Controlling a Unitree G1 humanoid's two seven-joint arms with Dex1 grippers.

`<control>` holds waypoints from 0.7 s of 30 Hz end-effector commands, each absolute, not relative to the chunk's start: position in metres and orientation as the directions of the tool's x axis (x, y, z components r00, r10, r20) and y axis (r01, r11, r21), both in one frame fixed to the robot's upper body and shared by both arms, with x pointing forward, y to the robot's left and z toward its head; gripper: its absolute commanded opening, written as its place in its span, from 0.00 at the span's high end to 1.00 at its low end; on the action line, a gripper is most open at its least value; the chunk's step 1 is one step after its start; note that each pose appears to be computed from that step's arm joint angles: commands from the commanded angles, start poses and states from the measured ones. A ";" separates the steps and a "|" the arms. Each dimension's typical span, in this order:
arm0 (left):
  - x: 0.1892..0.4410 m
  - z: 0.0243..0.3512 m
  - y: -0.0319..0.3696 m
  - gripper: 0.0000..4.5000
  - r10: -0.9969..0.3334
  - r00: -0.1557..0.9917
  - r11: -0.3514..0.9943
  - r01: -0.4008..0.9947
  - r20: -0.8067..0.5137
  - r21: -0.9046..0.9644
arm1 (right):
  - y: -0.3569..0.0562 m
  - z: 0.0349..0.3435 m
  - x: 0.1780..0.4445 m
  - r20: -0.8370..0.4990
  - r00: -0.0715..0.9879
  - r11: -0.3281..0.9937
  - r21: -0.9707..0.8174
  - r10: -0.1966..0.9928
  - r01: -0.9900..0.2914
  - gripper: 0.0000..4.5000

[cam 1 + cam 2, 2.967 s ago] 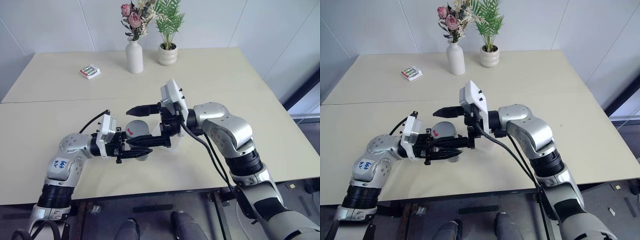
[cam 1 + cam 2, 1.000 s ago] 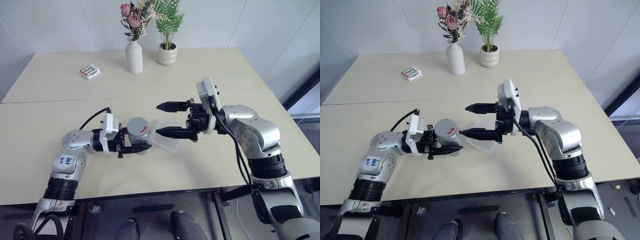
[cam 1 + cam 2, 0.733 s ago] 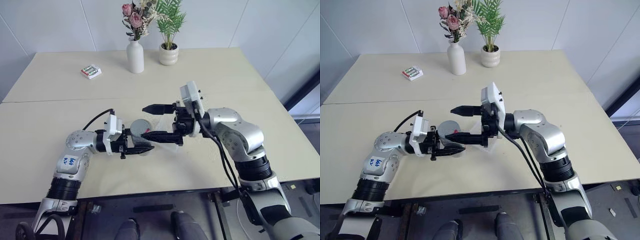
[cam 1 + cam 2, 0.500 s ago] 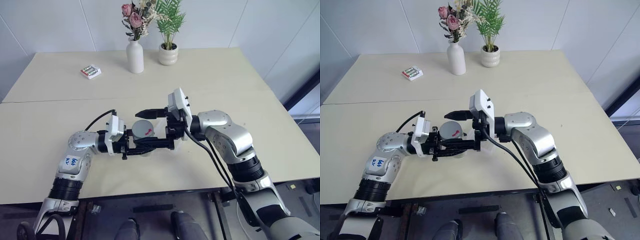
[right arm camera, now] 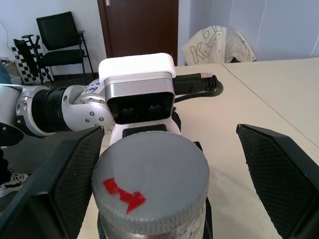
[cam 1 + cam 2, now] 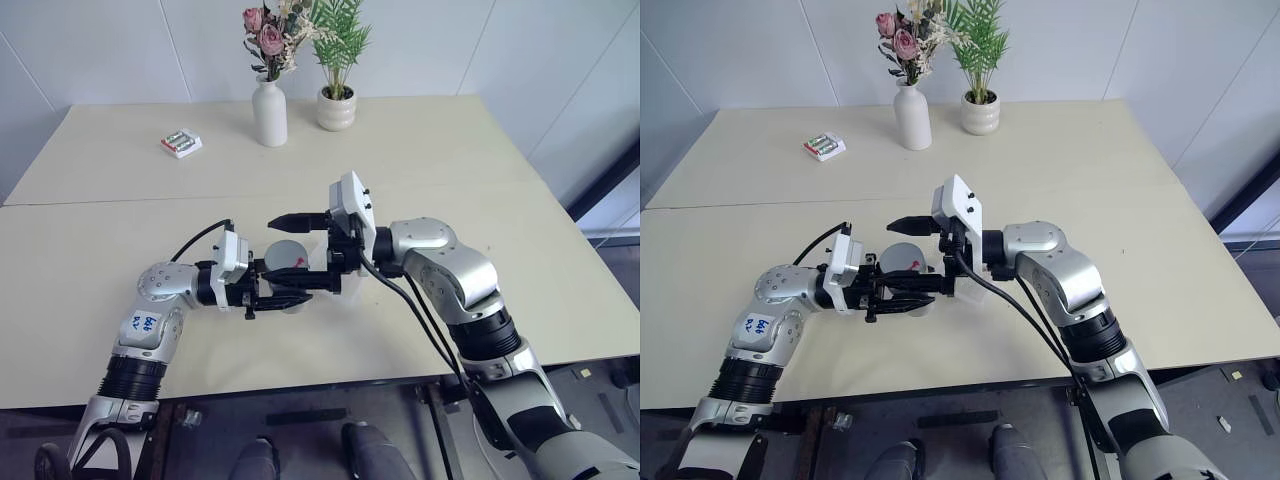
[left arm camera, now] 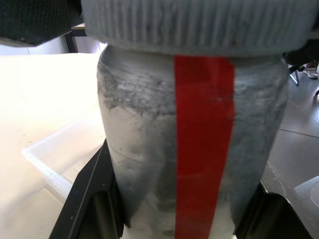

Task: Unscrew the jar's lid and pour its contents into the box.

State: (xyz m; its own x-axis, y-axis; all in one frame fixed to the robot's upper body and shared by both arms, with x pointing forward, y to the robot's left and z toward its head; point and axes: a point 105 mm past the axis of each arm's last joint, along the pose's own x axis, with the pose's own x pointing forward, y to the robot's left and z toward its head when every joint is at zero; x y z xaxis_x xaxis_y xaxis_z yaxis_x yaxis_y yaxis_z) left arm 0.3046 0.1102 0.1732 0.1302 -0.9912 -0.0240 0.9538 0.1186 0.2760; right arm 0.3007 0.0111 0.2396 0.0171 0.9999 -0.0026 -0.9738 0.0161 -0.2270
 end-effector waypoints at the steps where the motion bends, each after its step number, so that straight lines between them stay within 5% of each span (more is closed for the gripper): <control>1: 0.304 0.181 0.107 0.53 -0.994 0.111 0.099 0.946 -0.021 0.308 | 0.001 0.252 0.300 0.030 0.028 0.035 -0.263 0.999 -0.964 0.00; 21: 0.304 0.181 0.109 0.53 -0.993 0.117 0.106 0.948 -0.019 0.302 | -0.040 0.250 0.320 0.016 0.144 0.143 -0.250 0.989 -0.958 0.00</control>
